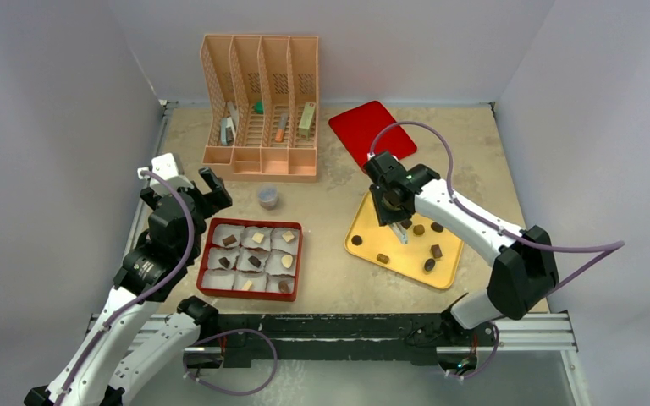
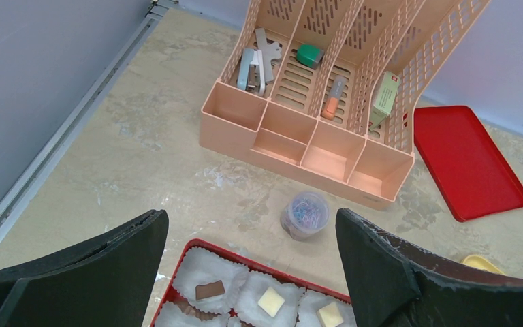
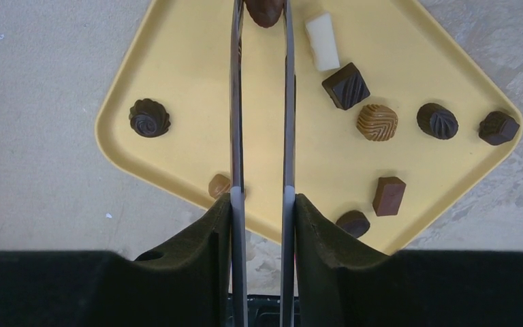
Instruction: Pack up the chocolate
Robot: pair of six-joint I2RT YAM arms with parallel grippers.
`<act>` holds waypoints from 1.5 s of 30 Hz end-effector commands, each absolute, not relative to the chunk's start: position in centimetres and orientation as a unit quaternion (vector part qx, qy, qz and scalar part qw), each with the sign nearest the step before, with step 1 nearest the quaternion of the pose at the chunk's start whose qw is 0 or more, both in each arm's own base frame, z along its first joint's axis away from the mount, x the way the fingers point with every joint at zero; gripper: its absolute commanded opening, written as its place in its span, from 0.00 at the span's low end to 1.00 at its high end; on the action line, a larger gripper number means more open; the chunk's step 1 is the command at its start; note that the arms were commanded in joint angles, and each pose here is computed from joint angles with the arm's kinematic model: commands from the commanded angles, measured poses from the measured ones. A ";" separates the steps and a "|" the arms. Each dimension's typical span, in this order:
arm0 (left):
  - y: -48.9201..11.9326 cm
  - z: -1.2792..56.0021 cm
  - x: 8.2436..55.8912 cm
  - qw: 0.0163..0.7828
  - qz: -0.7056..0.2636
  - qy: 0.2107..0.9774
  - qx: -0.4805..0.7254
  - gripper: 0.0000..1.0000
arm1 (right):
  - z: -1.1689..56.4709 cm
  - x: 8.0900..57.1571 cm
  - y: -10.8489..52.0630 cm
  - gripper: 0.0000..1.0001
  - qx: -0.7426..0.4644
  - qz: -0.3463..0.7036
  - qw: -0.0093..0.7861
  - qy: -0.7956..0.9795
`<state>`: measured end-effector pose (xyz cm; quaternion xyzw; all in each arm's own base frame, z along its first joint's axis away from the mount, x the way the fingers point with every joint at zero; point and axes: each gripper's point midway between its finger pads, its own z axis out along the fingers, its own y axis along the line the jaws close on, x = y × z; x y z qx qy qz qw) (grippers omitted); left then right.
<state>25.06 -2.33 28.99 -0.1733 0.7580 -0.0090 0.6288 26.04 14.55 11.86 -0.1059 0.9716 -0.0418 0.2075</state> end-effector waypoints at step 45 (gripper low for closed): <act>1.3 38.0 21.9 0.693 -0.011 0.684 -0.228 0.92 | 24.7 18.8 41.5 0.24 -0.304 0.303 0.296 0.853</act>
